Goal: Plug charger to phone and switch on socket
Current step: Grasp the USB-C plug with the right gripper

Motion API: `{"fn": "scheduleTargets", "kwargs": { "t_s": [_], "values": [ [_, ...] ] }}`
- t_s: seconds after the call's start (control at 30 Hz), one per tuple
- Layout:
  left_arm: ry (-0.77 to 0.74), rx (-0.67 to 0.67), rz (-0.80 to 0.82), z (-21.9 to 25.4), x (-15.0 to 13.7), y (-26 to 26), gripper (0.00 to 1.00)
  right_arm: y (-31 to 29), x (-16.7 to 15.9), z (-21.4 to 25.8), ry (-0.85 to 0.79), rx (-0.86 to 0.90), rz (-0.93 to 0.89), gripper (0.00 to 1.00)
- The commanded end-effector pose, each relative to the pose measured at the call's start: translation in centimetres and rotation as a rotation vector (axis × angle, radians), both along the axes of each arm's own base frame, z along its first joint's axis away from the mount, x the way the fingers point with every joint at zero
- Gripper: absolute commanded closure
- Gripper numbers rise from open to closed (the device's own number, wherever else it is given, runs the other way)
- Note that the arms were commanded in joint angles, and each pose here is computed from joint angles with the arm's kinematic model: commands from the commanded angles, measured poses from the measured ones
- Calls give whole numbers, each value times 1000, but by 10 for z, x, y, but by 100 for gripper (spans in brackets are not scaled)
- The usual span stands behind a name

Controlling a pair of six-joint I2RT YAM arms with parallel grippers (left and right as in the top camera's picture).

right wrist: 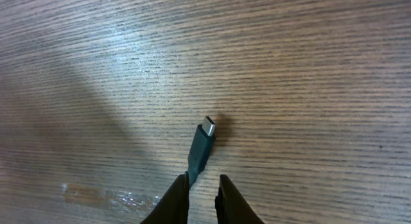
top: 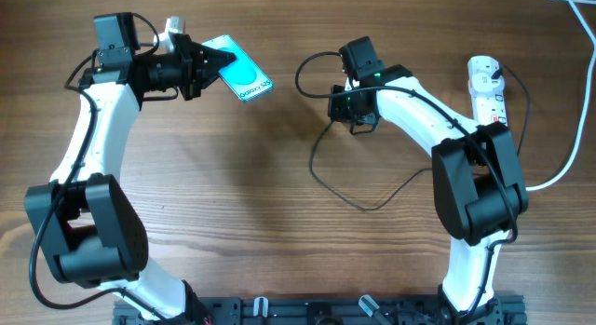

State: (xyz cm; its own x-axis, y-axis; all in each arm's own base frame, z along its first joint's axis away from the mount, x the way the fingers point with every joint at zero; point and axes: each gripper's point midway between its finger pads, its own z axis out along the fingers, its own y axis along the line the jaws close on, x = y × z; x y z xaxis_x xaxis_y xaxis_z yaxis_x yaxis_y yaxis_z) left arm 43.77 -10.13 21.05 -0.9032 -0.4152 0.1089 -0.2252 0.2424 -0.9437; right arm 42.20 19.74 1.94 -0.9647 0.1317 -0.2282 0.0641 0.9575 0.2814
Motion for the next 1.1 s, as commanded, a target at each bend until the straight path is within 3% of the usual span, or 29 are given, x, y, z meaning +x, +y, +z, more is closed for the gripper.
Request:
{"fn": "scheduleTargets", "kwargs": {
  "t_s": [0.0, 0.5, 0.63, 0.7, 1.07],
  "values": [
    [-42, -8, -25, 10, -4, -3, 96, 9, 6, 9, -36, 26, 24, 78],
    [-42, -8, -27, 10, -4, -4, 96, 8, -6, -32, 71, 4, -123, 78],
    [-42, -8, -27, 10, -4, -4, 96, 13, -11, -40, 51, -70, -148, 79],
    [-42, -8, -27, 10, -4, -4, 96, 11, -12, -44, 43, -103, -164, 94],
    [-28, -10, -27, 9, -6, -4, 96, -14, -16, -21, 98, -242, -114, 95]
  ]
}}
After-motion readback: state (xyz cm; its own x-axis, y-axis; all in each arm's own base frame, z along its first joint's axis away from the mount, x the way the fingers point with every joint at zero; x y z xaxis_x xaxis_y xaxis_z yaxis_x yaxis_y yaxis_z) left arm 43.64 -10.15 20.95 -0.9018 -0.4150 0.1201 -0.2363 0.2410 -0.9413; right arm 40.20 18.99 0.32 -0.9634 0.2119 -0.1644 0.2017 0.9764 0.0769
